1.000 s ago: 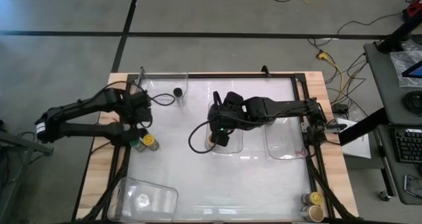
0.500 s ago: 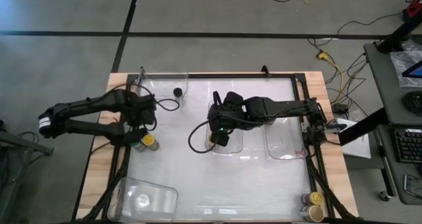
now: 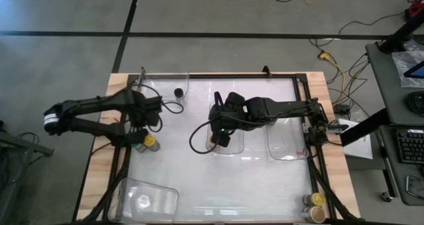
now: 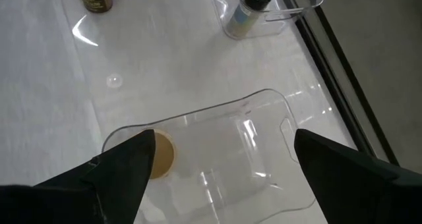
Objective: Sort spices by type
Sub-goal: Put the black seasoning bottle into the top left transparent bin
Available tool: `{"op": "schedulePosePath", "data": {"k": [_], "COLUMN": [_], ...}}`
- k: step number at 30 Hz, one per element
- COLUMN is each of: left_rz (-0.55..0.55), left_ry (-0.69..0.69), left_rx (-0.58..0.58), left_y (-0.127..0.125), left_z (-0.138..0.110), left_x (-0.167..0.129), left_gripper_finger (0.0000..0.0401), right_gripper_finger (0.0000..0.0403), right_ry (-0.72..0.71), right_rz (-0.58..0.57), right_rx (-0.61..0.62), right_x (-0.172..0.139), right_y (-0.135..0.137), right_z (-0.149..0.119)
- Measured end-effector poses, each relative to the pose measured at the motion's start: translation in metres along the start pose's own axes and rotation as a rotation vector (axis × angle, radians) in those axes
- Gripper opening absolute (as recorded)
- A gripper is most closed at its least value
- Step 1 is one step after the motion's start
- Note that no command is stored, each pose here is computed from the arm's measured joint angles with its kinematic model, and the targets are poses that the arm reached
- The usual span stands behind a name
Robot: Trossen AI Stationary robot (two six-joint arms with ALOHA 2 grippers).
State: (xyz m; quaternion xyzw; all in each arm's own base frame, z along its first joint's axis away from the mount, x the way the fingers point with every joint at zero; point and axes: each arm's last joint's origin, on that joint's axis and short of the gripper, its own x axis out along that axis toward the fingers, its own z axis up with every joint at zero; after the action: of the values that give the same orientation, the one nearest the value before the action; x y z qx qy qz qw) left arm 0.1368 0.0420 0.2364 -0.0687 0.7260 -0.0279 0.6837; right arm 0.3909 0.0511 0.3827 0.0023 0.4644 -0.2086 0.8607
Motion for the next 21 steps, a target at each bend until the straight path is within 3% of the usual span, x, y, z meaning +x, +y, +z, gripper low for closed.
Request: {"op": "schedulePosePath", "data": {"k": [21], "left_rz": [0.011], "left_ry": [0.054], "left_rx": [-0.003], "left_y": [0.007], "left_z": [0.018], "left_x": [0.012], "left_gripper_finger": [0.0270], "right_gripper_finger": [0.0354], "right_ry": [0.033], "right_rz": [-0.010], "right_rx": [-0.027], "right_x": [0.000], "right_y": [-0.001], "right_z": [-0.003]}}
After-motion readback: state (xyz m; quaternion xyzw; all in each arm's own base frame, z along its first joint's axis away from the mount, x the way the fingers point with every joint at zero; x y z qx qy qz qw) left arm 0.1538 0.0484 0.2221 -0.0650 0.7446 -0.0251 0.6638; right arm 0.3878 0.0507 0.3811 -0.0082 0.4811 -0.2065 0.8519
